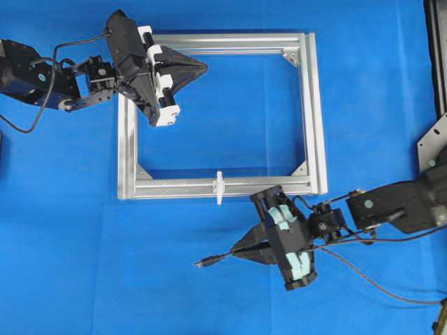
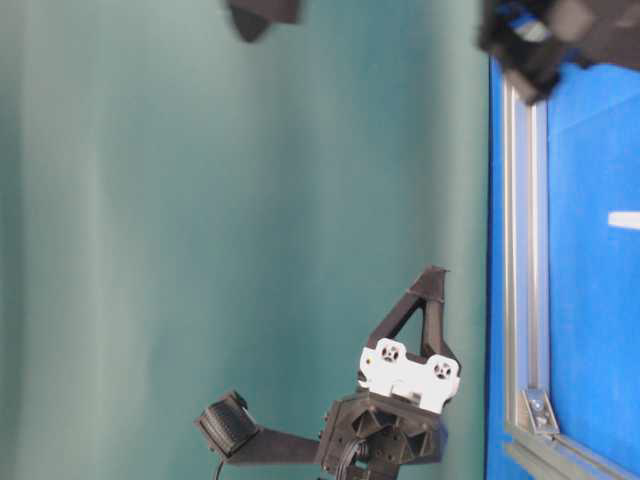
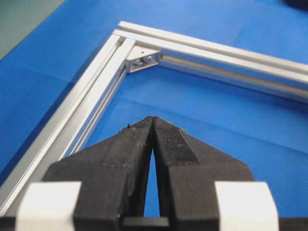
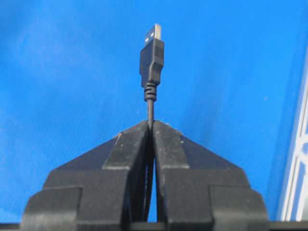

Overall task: Insert the wire through the string loop located in the center.
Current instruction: 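Close the right gripper on the cable just behind the USB plug, then carry the cable plug with the right gripper toward the white zip-tie loop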

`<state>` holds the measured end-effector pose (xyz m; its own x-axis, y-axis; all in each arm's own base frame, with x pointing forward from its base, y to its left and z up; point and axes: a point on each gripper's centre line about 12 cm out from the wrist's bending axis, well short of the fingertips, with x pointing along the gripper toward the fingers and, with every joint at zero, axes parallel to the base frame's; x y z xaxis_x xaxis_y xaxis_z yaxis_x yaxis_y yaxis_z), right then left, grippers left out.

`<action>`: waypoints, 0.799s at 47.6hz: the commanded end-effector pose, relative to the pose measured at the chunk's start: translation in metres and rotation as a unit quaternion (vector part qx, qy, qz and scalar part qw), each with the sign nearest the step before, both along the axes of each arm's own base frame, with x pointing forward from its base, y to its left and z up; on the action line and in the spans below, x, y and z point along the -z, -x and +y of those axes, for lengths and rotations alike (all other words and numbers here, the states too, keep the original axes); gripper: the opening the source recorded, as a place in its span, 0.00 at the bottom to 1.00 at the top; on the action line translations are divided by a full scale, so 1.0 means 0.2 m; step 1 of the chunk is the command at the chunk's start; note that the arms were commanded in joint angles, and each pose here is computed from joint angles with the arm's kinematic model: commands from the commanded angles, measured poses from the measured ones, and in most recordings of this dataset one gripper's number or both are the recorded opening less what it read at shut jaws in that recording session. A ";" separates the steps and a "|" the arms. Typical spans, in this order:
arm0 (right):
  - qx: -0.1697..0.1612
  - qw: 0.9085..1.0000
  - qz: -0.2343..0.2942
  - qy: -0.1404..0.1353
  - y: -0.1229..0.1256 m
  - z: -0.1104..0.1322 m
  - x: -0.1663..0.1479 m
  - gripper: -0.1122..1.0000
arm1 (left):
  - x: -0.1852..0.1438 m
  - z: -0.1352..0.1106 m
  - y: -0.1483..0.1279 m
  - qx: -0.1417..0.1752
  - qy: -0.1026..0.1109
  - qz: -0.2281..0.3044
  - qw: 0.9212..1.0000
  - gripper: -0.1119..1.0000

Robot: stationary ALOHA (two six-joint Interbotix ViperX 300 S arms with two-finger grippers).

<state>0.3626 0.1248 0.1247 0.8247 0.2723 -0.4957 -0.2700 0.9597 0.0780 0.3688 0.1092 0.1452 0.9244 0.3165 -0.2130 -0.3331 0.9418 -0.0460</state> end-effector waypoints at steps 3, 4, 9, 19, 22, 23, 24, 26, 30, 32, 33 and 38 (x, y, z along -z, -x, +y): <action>-0.001 1.000 -0.020 -0.007 0.01 0.00 -0.15 0.08 | -0.07 0.00 -0.01 0.002 -0.006 -0.021 1.000 0.10; -0.001 1.000 -0.020 -0.007 0.01 0.00 -0.16 0.08 | -0.07 0.00 -0.01 0.002 -0.006 -0.021 1.000 0.10; -0.002 1.000 -0.021 -0.008 0.02 0.00 -0.22 0.08 | -0.07 0.00 -0.01 0.001 -0.006 -0.021 1.000 0.10; -0.003 1.000 -0.025 -0.010 0.04 -0.01 -0.30 0.08 | -0.07 0.00 -0.01 0.001 -0.006 -0.021 1.000 0.10; -0.003 1.000 -0.023 -0.010 0.04 -0.01 -0.29 0.08 | -0.07 0.00 -0.01 0.002 -0.006 -0.021 1.000 0.10; -0.003 1.000 -0.024 -0.010 0.04 -0.01 -0.29 0.08 | -0.07 0.00 -0.01 0.001 -0.006 -0.020 1.000 0.10; -0.003 1.000 -0.024 -0.010 0.04 -0.01 -0.29 0.08 | -0.08 0.00 -0.01 0.002 -0.006 -0.022 1.000 0.10; -0.003 1.000 -0.024 -0.010 0.04 -0.01 -0.29 0.08 | -0.07 0.00 -0.01 0.002 -0.006 -0.022 1.000 0.10; -0.003 1.000 -0.024 -0.010 0.04 -0.01 -0.29 0.08 | -0.07 0.00 -0.01 0.001 -0.006 -0.021 1.000 0.10; -0.003 1.000 -0.024 -0.010 0.04 -0.01 -0.29 0.08 | -0.07 0.00 -0.01 0.001 -0.006 -0.020 1.000 0.10; -0.003 1.000 -0.024 -0.009 0.04 -0.01 -0.29 0.08 | -0.07 0.00 -0.01 0.002 -0.006 -0.021 1.000 0.10; -0.003 1.000 -0.023 -0.010 0.04 -0.01 -0.29 0.08 | -0.07 0.00 -0.01 0.001 -0.005 -0.021 1.000 0.10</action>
